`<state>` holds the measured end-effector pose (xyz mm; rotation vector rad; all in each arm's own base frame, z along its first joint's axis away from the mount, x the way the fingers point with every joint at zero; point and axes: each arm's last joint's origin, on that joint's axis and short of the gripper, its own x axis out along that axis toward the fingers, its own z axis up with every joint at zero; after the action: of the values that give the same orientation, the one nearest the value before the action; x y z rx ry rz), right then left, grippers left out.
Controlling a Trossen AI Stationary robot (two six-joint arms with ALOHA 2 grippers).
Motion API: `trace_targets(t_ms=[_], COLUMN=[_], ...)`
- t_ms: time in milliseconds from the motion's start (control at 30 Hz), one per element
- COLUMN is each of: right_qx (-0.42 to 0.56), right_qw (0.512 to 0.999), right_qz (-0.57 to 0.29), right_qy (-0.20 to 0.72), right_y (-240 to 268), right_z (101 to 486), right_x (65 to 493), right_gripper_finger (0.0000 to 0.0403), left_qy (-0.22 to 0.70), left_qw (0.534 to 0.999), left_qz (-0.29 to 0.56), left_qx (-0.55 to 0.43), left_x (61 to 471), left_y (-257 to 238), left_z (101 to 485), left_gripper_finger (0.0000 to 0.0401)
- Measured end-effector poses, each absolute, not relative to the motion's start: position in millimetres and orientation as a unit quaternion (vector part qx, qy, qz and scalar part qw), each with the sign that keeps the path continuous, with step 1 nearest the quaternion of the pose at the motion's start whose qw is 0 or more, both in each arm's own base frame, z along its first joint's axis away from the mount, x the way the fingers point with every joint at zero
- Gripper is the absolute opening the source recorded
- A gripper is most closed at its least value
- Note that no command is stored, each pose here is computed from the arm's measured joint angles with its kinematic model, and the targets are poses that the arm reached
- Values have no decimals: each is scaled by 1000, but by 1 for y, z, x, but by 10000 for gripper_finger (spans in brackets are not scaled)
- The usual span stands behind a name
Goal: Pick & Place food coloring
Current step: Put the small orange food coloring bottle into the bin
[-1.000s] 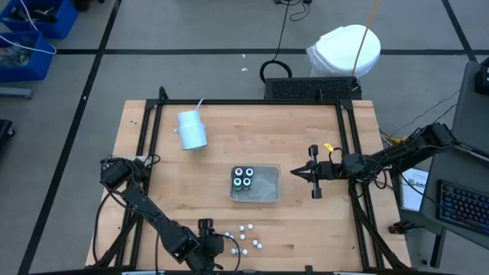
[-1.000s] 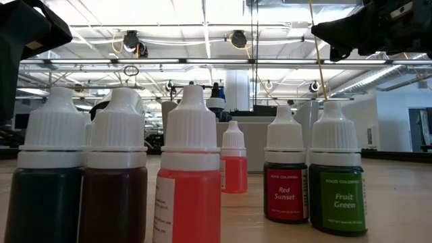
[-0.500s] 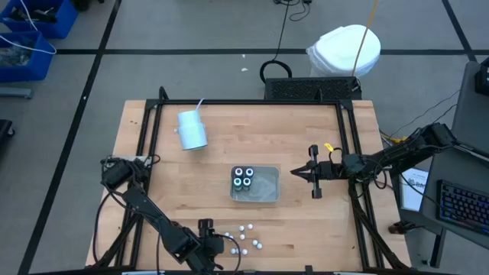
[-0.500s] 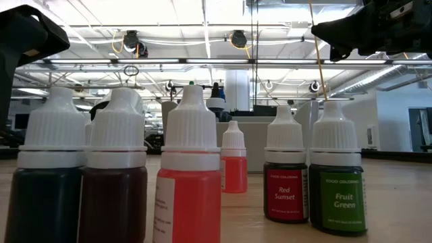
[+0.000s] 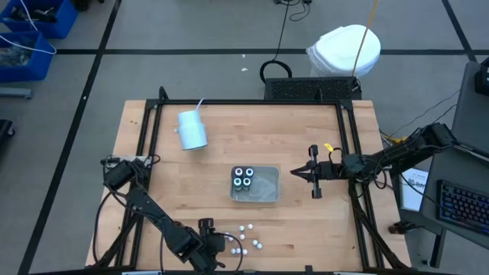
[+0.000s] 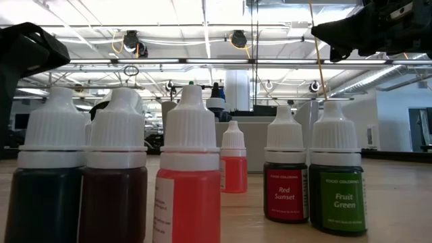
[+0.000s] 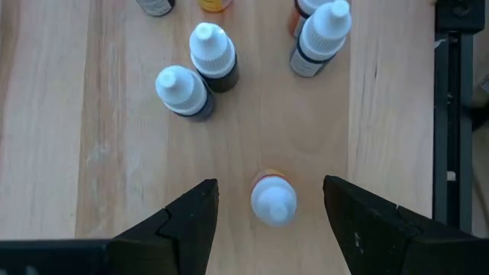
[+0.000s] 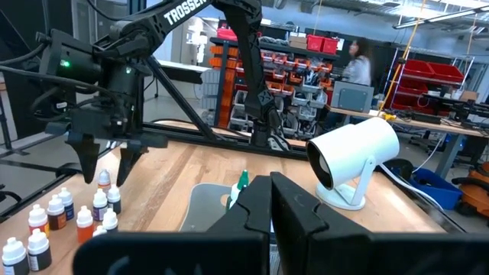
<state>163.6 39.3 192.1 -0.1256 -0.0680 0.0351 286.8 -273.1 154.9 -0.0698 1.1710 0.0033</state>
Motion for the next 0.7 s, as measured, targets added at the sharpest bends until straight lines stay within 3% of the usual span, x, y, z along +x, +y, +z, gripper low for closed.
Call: trace_targets(t_ms=[133, 433, 700], right_qx=[-63, -63, -63], right_qw=[997, 997, 997], right_qz=[17, 17, 17], right_qy=[-34, -34, -34], right_y=[39, 39, 39], right_z=[192, 192, 192], right_x=[164, 164, 164], right_gripper_finger=[0, 0, 0], left_qy=[552, 555, 557], left_qw=[833, 830, 829], left_qz=[0, -12, -15], left_qx=[-34, -46, -51], left_x=[287, 288, 289], left_y=[-273, -274, -274], left_z=[155, 155, 155], left_gripper_finger=[232, 142, 96])
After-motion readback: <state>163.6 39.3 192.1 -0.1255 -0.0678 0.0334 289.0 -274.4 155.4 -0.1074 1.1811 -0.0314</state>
